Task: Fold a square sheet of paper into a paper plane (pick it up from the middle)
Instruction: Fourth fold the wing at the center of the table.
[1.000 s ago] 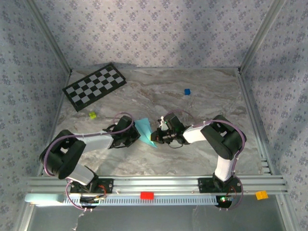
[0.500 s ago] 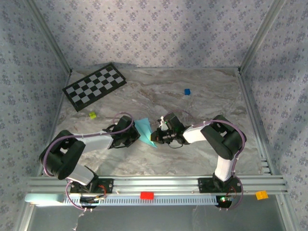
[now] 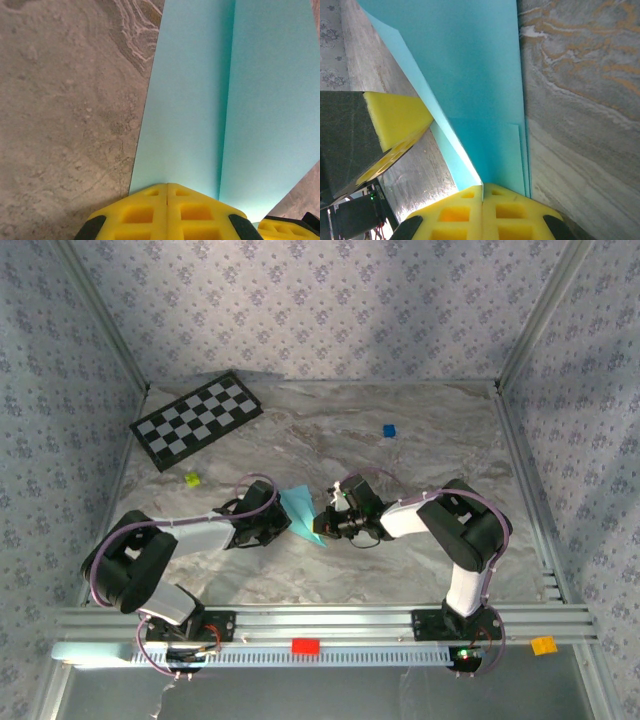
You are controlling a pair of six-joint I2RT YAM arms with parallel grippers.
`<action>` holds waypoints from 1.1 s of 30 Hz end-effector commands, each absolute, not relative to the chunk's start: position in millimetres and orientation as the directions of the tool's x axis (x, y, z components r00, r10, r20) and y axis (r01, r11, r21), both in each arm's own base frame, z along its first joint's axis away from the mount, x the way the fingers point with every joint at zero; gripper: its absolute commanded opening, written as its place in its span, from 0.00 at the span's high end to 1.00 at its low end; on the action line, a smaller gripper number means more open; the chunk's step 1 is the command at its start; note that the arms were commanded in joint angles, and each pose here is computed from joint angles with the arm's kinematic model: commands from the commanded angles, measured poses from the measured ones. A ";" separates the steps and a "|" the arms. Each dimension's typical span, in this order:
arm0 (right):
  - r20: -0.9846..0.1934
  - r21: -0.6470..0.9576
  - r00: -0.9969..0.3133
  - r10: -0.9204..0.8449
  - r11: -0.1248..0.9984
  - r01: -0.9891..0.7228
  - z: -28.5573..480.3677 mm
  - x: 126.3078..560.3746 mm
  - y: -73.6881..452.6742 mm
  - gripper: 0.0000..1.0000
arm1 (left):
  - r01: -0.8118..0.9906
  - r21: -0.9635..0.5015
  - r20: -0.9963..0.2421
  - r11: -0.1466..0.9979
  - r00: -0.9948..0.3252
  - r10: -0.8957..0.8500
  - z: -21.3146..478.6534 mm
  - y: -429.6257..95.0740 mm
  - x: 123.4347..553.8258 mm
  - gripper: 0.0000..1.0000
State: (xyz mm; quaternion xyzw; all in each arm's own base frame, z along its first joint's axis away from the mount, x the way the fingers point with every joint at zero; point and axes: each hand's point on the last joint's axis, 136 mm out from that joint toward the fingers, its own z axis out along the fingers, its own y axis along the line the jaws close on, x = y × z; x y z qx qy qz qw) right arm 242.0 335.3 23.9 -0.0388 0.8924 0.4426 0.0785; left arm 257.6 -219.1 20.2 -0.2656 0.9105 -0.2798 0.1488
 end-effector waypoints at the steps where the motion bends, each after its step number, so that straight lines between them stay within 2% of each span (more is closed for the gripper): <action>1: -0.100 0.753 -0.995 -0.014 0.653 -0.085 5.3 222.4 326.1 1.00 | -0.405 -0.573 -0.132 0.712 -0.813 -0.568 20.2 -214.9 253.2 1.00; 33: -0.143 0.767 -0.989 0.036 0.636 -0.088 17.0 234.8 324.4 1.00 | -0.413 -0.564 -0.130 0.715 -0.811 -0.571 21.7 -211.3 249.2 1.00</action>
